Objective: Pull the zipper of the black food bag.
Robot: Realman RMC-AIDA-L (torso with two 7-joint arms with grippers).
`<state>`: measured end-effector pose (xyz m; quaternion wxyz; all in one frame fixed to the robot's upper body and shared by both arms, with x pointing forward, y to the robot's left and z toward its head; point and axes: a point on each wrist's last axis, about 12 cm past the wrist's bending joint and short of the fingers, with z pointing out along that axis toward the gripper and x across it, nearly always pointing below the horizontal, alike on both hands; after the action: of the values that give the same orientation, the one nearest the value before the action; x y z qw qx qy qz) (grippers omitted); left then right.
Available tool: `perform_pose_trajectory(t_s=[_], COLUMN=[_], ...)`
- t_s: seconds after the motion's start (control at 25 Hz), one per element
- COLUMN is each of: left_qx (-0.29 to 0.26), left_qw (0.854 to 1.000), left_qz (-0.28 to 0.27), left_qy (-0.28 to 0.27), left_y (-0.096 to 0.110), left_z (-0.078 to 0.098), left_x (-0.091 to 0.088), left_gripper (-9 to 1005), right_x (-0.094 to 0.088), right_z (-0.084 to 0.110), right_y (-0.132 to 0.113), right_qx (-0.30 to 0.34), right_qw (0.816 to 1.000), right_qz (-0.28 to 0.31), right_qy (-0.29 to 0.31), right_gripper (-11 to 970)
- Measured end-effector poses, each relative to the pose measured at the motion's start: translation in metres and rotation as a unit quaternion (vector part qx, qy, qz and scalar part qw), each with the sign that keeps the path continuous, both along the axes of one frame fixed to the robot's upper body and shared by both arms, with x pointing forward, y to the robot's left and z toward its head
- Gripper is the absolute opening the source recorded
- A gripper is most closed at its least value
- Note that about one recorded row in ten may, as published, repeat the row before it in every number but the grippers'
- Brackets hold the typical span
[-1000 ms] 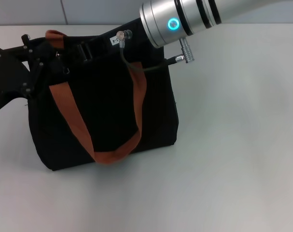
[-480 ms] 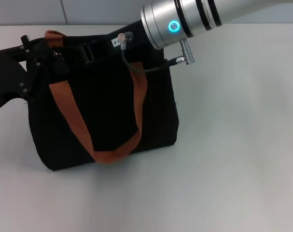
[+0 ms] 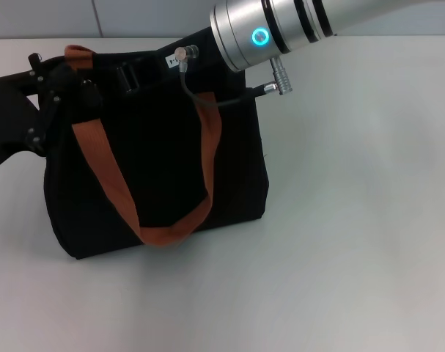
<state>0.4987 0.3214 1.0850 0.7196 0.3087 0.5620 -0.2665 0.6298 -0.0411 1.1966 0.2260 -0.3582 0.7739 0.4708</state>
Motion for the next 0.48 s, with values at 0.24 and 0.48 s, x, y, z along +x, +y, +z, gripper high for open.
perform_pose_trajectory(t_s=[0.24,0.48], left_qx=[0.0,-0.001], left_qw=[1.0,1.0], left_qz=[0.001,0.0], left_qy=[0.001,0.001], left_y=[0.0,-0.0004], left_z=[-0.0006,-0.0006], left_x=[-0.0008,-0.001], left_gripper=[36,37], right_x=[-0.0006,-0.0008], right_z=[-0.0033,-0.0028], right_y=[-0.004,-0.004], right_qx=[0.001,0.002], right_qw=[1.0,1.0], right_qz=[-0.004,-0.001], right_qy=[0.004,-0.001], right_gripper=[89,98])
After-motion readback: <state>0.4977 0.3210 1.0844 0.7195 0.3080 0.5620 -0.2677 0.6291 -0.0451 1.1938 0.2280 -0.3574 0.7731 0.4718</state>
